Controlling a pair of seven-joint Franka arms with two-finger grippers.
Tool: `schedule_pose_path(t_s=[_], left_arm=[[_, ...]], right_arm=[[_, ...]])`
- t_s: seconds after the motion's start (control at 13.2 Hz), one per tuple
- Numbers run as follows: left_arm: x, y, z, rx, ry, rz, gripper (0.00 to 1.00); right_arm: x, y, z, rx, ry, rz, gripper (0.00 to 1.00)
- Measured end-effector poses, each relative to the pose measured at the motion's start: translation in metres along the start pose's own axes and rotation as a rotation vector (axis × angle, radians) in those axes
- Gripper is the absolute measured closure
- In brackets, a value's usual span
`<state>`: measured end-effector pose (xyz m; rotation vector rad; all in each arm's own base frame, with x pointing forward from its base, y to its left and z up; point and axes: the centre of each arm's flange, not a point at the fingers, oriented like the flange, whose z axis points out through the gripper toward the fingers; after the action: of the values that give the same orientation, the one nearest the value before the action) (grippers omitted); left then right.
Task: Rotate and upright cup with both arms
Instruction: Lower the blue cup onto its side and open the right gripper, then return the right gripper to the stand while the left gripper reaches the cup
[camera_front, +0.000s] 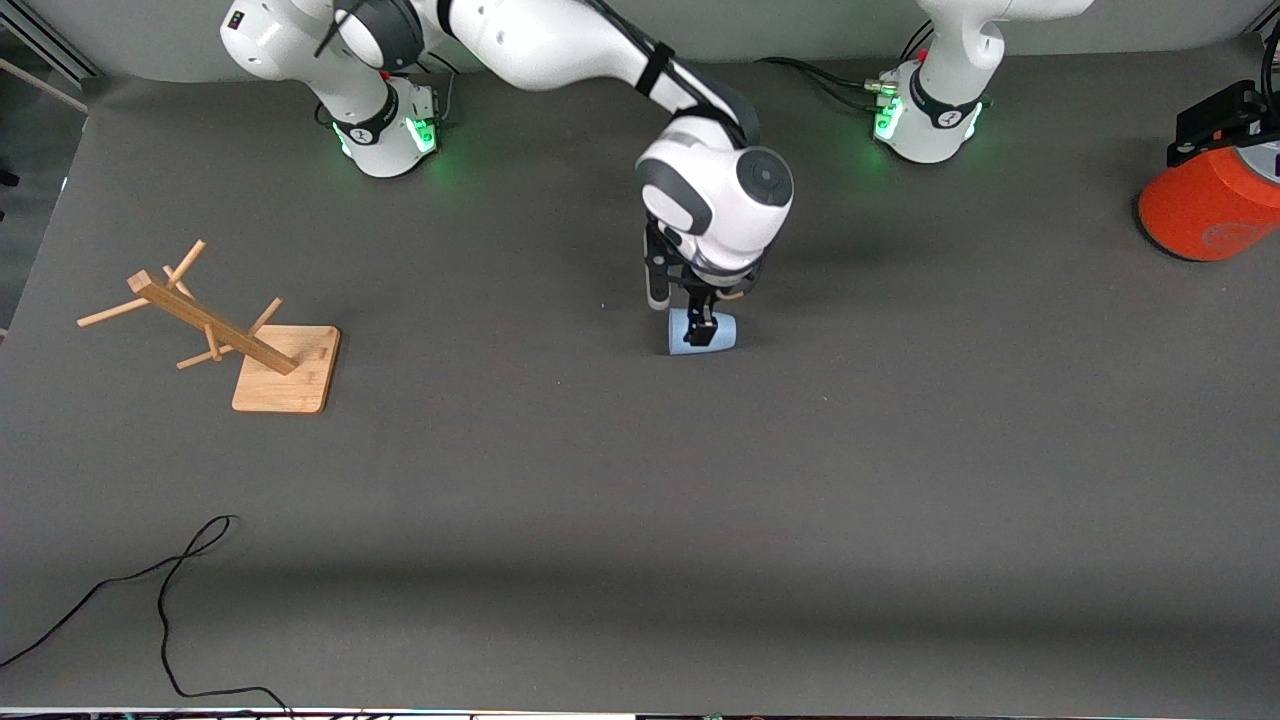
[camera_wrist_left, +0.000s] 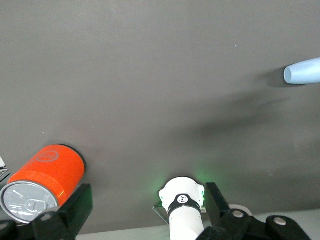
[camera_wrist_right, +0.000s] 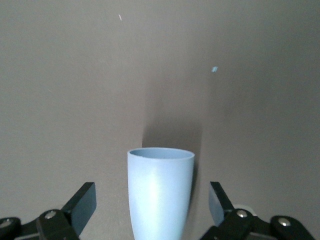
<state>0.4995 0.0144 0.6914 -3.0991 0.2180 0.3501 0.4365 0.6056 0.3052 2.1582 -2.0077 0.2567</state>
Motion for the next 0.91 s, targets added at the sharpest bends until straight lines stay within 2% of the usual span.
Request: schedule_pose_path(t_s=[0.15, 0.3, 0.61, 0.91], left_arm=[[-0.003, -0.002, 0.001, -0.004, -0.016, -0.004, 0.0], [-0.004, -0.003, 0.001, -0.005, -0.018, -0.007, 0.0], [-0.005, -0.005, 0.0, -0.004, -0.012, -0.01, 0.0], [0.001, -0.002, 0.0, 0.002, 0.009, -0.004, 0.0]], right_arm=[[0.042, -0.004, -0.054, -0.047, 0.023, -0.105, 0.0], [0.103, -0.023, -0.099, -0.084, 0.014, -0.22, 0.0], [0.275, -0.071, -0.151, -0.108, -0.083, -0.448, 0.0], [0.445, -0.085, -0.173, -0.063, -0.156, -0.69, 0.0]])
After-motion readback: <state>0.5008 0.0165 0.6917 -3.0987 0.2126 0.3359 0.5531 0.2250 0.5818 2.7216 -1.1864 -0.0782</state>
